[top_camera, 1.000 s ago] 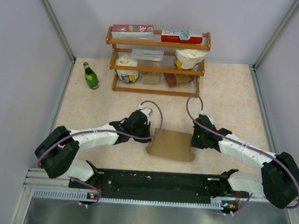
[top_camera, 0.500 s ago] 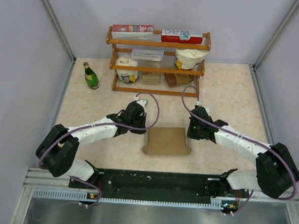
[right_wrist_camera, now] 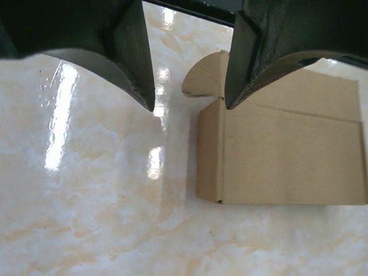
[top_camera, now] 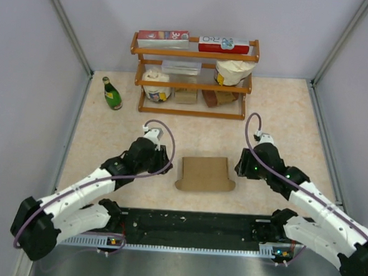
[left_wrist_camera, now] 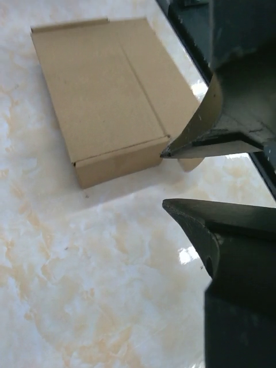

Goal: Fold the paper box

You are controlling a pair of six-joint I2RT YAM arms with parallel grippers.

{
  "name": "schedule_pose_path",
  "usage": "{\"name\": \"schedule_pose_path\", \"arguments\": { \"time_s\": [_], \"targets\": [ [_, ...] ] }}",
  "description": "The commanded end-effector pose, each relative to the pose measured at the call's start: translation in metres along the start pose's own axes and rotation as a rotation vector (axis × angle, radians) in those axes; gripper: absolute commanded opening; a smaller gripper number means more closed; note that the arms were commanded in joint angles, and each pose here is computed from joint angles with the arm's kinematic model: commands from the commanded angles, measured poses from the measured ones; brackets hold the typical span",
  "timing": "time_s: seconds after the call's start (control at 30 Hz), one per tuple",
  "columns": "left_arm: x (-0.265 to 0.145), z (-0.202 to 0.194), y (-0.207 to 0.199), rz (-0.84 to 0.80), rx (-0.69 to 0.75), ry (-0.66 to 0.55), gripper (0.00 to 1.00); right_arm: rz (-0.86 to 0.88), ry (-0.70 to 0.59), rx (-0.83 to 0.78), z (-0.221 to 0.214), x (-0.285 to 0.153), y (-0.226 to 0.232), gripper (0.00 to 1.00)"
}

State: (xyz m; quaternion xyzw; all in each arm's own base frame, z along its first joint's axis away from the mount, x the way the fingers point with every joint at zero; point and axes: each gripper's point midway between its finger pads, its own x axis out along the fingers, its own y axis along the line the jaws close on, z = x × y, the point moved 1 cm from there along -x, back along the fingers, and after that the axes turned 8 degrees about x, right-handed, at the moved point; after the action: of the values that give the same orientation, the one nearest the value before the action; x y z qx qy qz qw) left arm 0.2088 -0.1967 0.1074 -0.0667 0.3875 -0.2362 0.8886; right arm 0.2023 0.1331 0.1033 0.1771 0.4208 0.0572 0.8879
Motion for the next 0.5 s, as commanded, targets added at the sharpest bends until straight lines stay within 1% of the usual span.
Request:
{"name": "schedule_pose_path", "arguments": {
  "time_s": [0.0,0.07,0.17,0.27,0.33,0.47],
  "targets": [
    [-0.023,0.001,-0.021,-0.158,-0.065,-0.096,0.47,0.186,-0.016,-0.084,0.001,-0.021,0.021,0.56],
    [-0.031,-0.001,-0.028,-0.220,-0.082,-0.147,0.54,0.253,0.011,-0.097,-0.006,-0.024,0.030,0.60],
    [-0.036,-0.005,-0.032,-0.260,-0.096,-0.168,0.58,0.291,0.076,-0.090,-0.017,-0.019,0.037,0.64],
    [-0.030,-0.015,-0.033,-0.256,-0.093,-0.127,0.60,0.307,0.143,-0.073,-0.029,-0.008,0.041,0.66],
    [-0.027,-0.019,-0.041,-0.272,-0.081,-0.103,0.61,0.320,0.167,-0.066,-0.035,-0.003,0.045,0.67],
    [-0.021,-0.022,-0.054,-0.254,-0.043,-0.089,0.62,0.299,0.171,-0.074,-0.041,0.003,0.047,0.67]
  ]
}}
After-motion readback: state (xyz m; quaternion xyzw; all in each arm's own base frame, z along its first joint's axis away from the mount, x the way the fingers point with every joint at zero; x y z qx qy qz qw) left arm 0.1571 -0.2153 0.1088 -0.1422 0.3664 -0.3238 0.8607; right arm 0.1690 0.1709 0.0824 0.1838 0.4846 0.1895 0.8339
